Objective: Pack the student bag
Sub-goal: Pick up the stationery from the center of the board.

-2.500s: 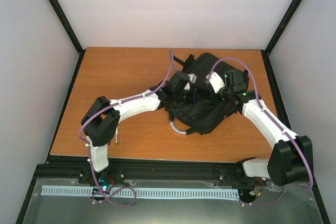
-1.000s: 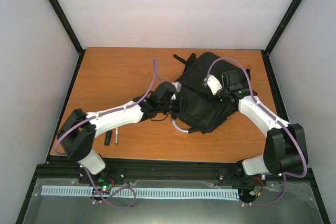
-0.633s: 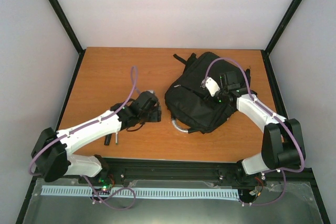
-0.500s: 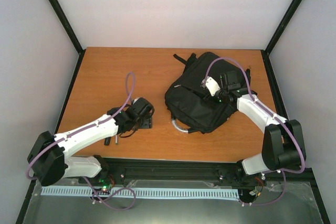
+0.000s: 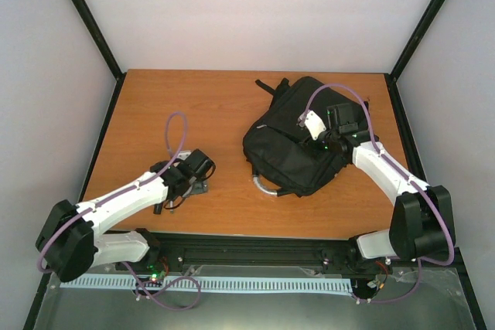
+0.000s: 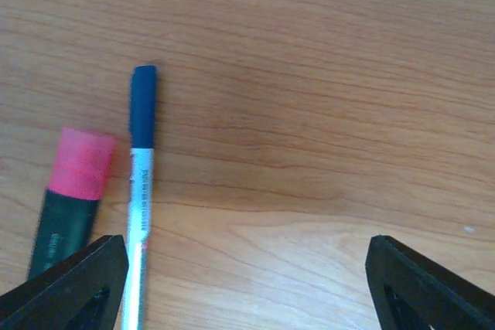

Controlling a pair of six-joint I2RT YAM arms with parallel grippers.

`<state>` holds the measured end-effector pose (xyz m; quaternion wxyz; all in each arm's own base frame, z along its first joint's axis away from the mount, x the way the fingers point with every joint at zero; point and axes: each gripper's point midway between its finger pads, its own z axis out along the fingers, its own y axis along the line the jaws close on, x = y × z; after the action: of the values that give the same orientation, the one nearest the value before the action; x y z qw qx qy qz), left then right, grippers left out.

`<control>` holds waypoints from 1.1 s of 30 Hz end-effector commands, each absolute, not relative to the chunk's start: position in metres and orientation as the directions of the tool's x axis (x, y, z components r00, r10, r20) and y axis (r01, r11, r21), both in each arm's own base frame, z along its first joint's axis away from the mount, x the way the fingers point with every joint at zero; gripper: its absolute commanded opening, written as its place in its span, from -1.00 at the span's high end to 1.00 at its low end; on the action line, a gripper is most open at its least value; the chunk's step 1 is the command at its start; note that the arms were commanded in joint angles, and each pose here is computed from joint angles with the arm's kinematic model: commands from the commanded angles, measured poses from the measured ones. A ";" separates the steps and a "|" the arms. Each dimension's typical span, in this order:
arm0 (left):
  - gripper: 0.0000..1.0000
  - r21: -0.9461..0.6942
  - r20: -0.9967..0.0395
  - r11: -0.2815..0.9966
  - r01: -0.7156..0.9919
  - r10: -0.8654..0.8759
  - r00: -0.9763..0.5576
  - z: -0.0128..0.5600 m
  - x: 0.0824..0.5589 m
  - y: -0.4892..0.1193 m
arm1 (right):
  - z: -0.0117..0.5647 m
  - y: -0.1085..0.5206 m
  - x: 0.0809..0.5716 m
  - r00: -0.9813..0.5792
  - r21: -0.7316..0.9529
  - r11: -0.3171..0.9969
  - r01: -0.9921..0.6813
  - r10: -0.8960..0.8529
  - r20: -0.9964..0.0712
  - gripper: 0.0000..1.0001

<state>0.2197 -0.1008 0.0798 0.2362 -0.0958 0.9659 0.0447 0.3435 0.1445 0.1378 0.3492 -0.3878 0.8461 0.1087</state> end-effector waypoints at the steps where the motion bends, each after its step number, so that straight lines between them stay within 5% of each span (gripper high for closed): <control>1: -0.76 0.067 -0.473 0.938 -0.341 -0.271 -0.838 0.070 0.216 -0.071 | 0.148 0.149 0.343 -0.432 -0.091 0.666 -0.740 -0.575 -0.695 0.06; 33: -0.26 -0.004 -0.398 0.926 -0.377 -0.347 -0.849 0.023 0.212 -0.065 | 0.145 0.146 0.344 -0.442 -0.089 0.672 -0.735 -0.575 -0.688 0.08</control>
<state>0.2058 -0.0631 0.0233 0.1940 -0.1822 0.9630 0.0430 0.3430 0.1450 0.1377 0.3488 -0.3885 0.8457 0.1104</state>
